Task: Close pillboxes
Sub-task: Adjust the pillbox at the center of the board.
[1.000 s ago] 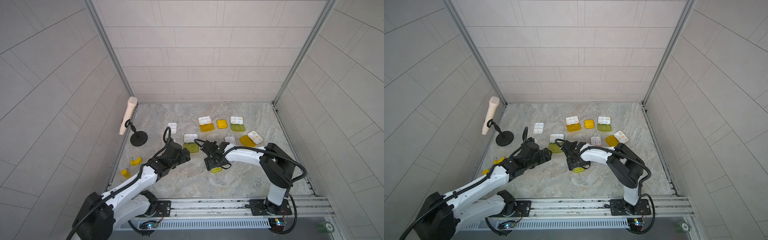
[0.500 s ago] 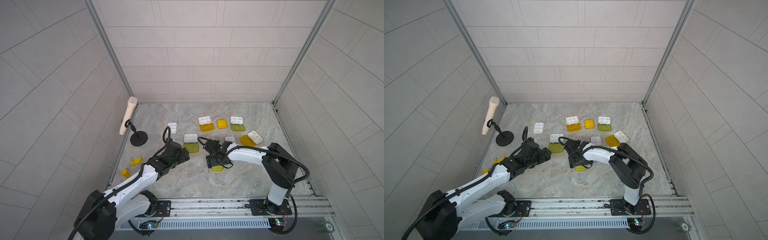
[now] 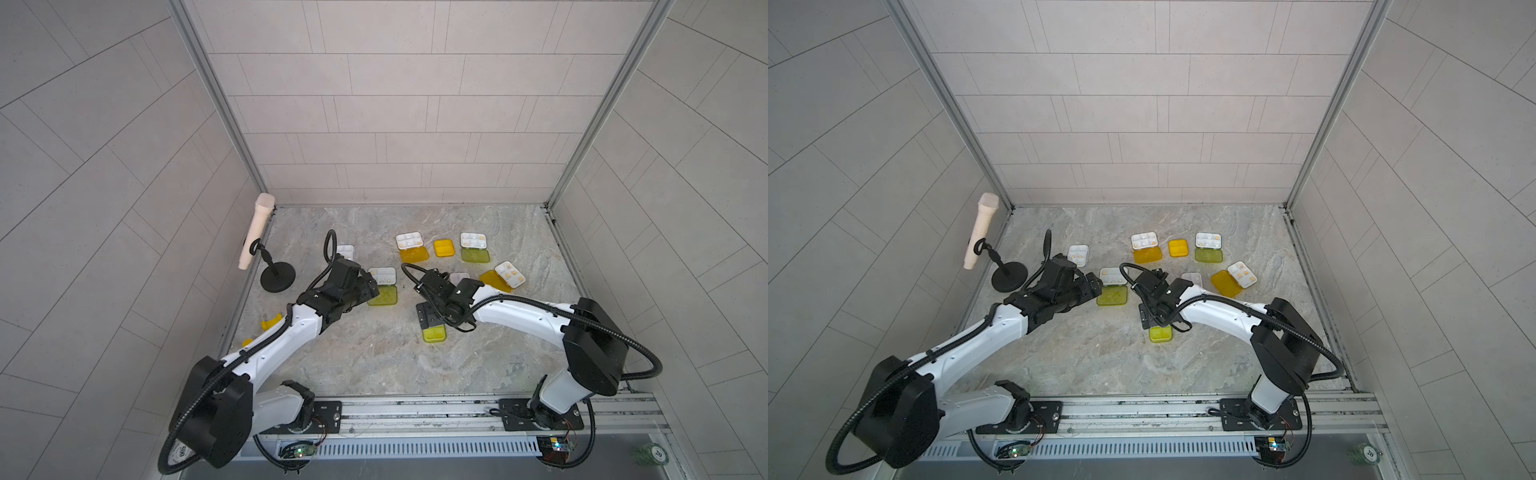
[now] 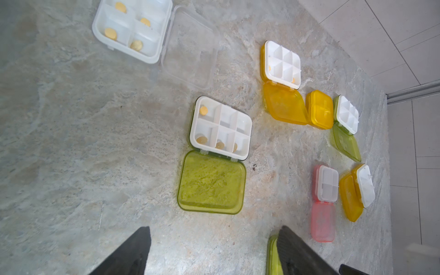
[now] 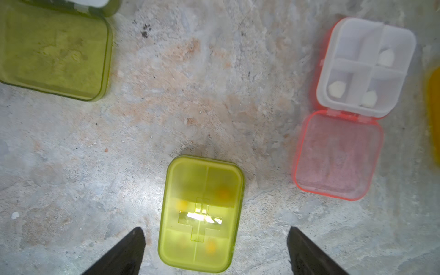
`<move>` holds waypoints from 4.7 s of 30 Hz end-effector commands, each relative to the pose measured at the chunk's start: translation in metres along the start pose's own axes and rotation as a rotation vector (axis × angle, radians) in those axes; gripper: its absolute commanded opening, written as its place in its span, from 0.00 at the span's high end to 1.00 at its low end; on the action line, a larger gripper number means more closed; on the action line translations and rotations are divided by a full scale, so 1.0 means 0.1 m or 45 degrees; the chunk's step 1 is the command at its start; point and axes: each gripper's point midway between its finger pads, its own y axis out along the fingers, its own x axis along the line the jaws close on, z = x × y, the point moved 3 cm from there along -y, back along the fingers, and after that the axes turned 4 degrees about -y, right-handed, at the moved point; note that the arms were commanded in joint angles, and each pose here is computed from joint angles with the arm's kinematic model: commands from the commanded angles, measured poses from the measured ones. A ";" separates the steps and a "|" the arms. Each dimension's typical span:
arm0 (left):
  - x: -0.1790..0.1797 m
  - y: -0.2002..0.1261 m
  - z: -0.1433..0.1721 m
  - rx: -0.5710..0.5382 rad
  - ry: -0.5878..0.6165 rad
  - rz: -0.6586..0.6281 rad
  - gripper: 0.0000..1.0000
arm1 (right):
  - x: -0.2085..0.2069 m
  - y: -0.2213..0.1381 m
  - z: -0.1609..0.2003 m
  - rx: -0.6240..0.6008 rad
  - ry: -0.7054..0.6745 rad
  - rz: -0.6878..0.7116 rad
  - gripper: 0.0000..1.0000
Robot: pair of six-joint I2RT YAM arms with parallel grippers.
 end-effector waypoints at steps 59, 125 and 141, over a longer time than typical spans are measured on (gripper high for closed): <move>-0.58 1.57 -0.37 0.466 0.348 -0.053 0.21 | -0.33 -0.07 0.04 -0.091 -0.019 0.033 0.02; 0.73 -0.41 -0.08 -0.212 -0.091 -0.191 0.13 | 0.84 0.34 -0.27 0.129 0.015 -0.435 0.09; 0.70 -0.27 -0.06 -0.160 -0.096 -0.188 0.13 | 0.88 0.50 -0.27 0.141 0.064 -0.427 0.06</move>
